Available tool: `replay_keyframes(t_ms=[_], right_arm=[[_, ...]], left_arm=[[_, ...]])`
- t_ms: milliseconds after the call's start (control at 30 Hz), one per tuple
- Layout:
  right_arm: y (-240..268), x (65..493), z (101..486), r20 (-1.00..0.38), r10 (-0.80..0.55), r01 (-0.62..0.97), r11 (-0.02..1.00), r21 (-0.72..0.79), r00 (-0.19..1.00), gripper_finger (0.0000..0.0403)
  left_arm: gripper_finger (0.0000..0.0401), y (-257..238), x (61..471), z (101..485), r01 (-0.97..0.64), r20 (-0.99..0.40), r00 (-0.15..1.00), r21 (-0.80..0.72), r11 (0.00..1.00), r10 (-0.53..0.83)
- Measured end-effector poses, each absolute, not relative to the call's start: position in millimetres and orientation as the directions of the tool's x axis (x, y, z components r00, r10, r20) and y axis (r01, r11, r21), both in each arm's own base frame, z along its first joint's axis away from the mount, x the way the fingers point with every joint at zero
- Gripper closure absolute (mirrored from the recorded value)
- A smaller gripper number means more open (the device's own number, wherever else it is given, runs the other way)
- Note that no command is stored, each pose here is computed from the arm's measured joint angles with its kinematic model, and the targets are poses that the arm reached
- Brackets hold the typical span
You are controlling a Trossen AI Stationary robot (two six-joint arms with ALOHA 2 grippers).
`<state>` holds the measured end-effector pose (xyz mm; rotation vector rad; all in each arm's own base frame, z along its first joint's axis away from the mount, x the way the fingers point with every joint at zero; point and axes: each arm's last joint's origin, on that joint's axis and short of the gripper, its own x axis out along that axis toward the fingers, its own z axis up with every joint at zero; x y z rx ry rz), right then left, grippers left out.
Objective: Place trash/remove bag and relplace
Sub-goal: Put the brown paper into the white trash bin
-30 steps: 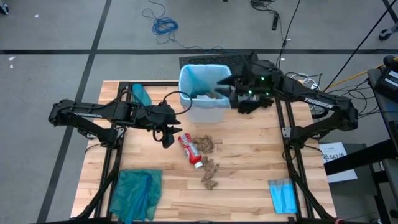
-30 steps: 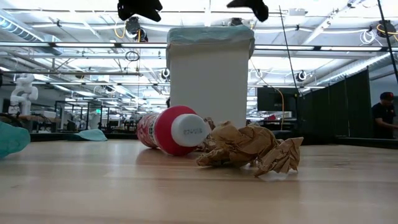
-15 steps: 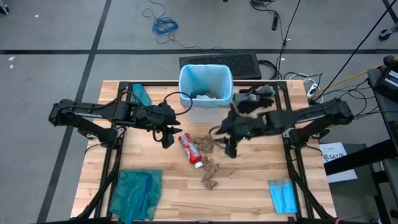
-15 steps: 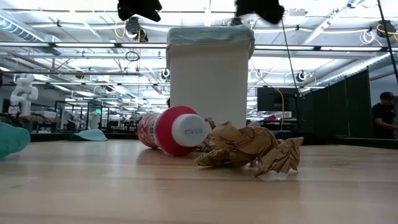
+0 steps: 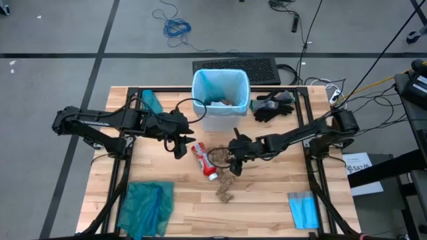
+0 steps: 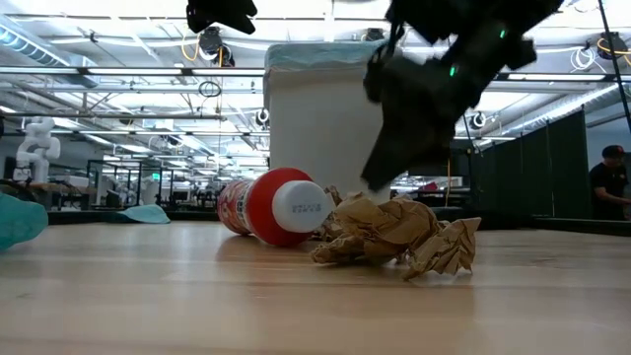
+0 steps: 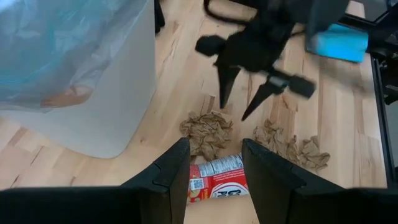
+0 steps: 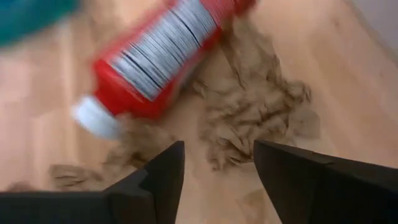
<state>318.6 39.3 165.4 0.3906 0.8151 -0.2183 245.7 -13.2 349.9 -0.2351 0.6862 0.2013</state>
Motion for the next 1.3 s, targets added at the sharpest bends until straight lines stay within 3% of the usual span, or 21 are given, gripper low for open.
replay_keyframes(t_ms=[200, 300, 367, 467, 533, 667, 1000, 1300], right_arm=[[28, 328, 128, -0.799, -0.075, 0.441, 0.862, 0.248, 0.596, 0.0203], [26, 334, 119, -0.788, -0.093, 0.479, 0.834, 0.272, 0.609, 0.0217], [27, 335, 117, -0.782, -0.101, 0.501, 0.816, 0.289, 0.615, 0.0251], [30, 335, 122, -0.774, -0.077, 0.485, 0.816, 0.313, 0.629, 0.0346], [35, 332, 132, -0.761, -0.043, 0.44, 0.837, 0.326, 0.647, 0.0385], [37, 326, 167, -0.693, -0.04, 0.405, 0.835, 0.373, 0.72, 0.0397], [32, 289, 260, -0.45, -0.075, 0.3, 0.838, 0.455, 0.89, 0.0402], [22, 249, 317, -0.241, -0.184, 0.274, 0.859, 0.432, 0.953, 0.0403]], left_arm=[[0.026, -13, 246, 350, -0.26, -0.646, 0.756, -0.148, 0.954, 0.106], [0.026, -13, 246, 350, -0.26, -0.645, 0.757, -0.148, 0.954, 0.106], [0.026, -13, 246, 350, -0.26, -0.647, 0.755, -0.148, 0.954, 0.106], [0.026, -13, 246, 350, -0.261, -0.647, 0.756, -0.148, 0.954, 0.106], [0.026, -13, 246, 350, -0.261, -0.647, 0.755, -0.148, 0.954, 0.107], [0.026, -13, 245, 350, -0.257, -0.648, 0.754, -0.142, 0.956, 0.106], [0.026, -13, 245, 350, -0.25, -0.647, 0.754, -0.124, 0.96, 0.112], [0.026, -13, 245, 350, -0.25, -0.648, 0.753, -0.12, 0.961, 0.115]])
